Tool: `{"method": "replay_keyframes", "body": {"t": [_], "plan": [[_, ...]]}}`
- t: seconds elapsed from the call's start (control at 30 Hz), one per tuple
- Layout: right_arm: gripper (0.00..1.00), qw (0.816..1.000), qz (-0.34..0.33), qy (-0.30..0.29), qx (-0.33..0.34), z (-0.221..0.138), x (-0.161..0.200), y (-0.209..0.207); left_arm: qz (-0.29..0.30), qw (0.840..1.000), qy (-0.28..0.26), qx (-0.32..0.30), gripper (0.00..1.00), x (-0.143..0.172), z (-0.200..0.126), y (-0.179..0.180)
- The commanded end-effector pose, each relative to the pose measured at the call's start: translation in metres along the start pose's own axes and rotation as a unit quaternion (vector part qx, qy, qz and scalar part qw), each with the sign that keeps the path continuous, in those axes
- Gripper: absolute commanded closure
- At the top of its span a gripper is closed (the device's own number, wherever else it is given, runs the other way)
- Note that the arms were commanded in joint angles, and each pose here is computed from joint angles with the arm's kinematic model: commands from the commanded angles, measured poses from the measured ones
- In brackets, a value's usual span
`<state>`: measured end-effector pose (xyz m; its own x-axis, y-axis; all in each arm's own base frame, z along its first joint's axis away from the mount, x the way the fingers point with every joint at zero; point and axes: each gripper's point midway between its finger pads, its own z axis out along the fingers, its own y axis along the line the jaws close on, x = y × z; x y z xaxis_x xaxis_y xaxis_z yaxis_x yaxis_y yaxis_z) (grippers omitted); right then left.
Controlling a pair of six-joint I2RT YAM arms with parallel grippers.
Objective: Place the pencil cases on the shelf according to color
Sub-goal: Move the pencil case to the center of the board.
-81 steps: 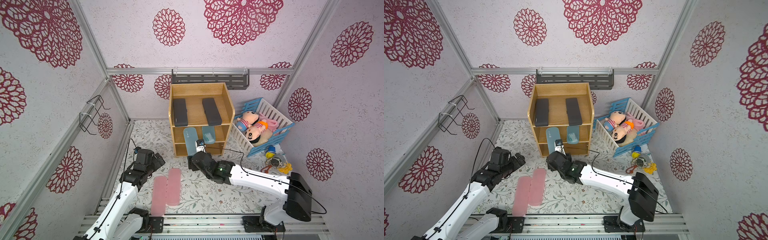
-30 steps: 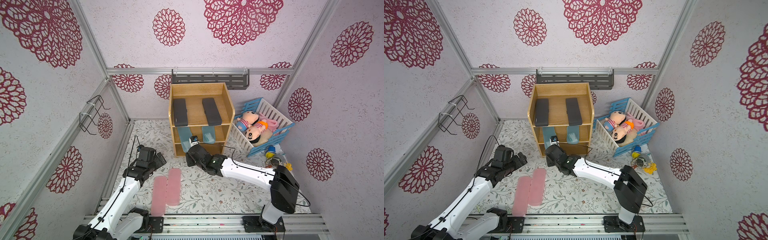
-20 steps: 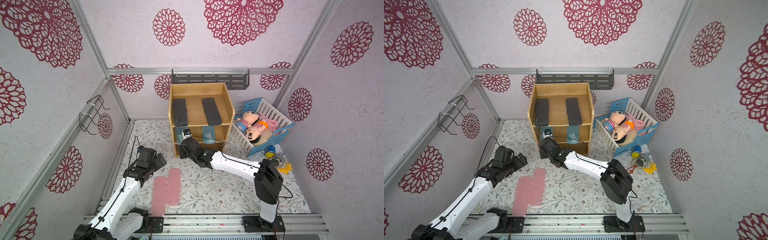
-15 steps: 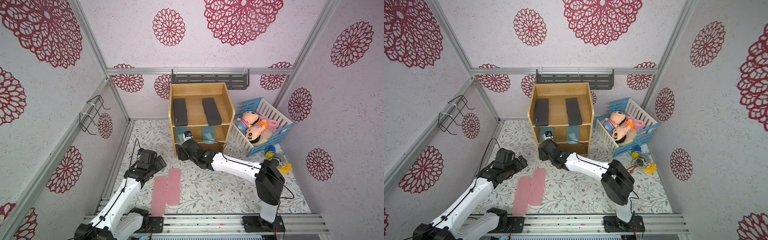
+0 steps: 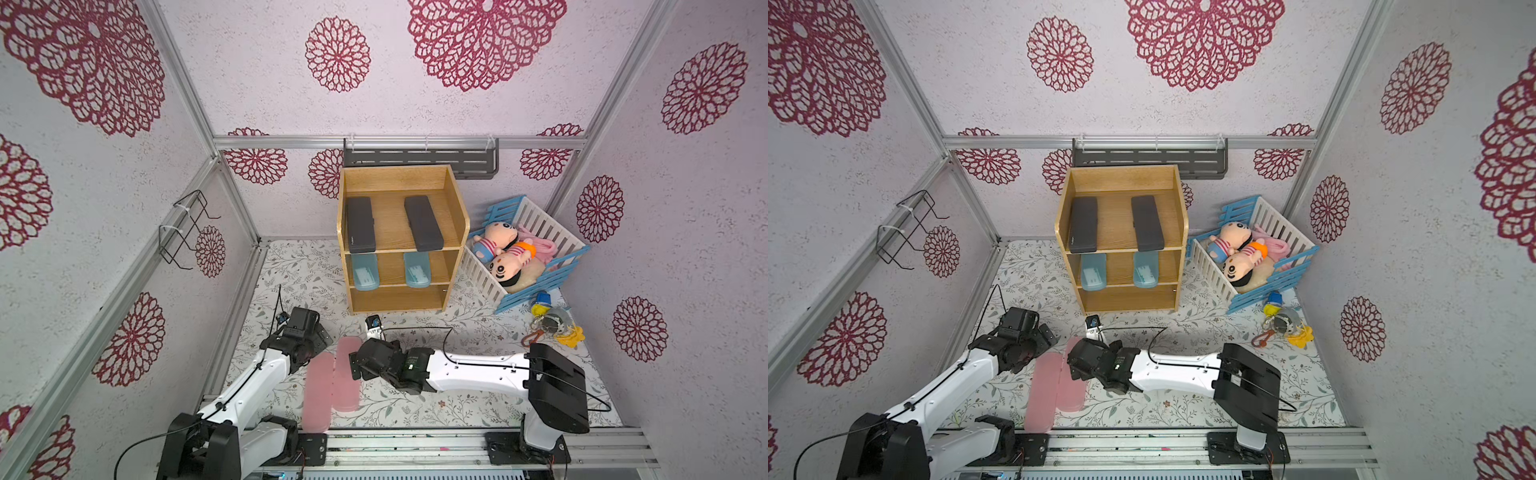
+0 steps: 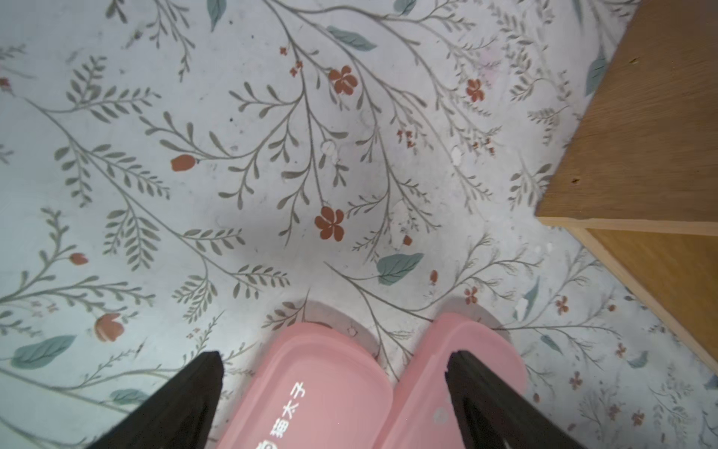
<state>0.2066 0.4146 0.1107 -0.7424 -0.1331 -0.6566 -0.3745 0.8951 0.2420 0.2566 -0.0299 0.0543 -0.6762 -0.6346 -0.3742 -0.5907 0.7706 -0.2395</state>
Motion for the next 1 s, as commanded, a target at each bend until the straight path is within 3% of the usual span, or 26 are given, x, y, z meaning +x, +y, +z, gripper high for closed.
{"method": "replay_keyframes", "body": {"t": [0.0,0.4,0.57,0.73,0.97], "plan": [[0.01,1.0,0.028,-0.004,0.0,0.007,0.009,0.019,-0.017,1.0,-0.008,-0.015,0.03,-0.005,0.0,0.003],[0.01,0.998,-0.007,0.039,0.041,0.055,0.04,0.032,-0.032,0.999,-0.021,-0.03,0.03,-0.006,-0.006,0.014],[0.01,0.997,-0.014,0.055,0.051,0.064,0.05,0.03,-0.017,0.997,-0.033,-0.066,0.03,-0.01,-0.016,0.023],[0.01,0.995,-0.011,0.07,0.075,0.068,0.061,0.004,-0.026,0.998,-0.032,-0.049,0.03,-0.007,-0.02,0.019],[0.01,0.99,0.012,0.065,0.123,0.047,0.06,-0.072,-0.008,0.999,-0.001,-0.046,0.03,0.008,-0.021,0.011]]}}
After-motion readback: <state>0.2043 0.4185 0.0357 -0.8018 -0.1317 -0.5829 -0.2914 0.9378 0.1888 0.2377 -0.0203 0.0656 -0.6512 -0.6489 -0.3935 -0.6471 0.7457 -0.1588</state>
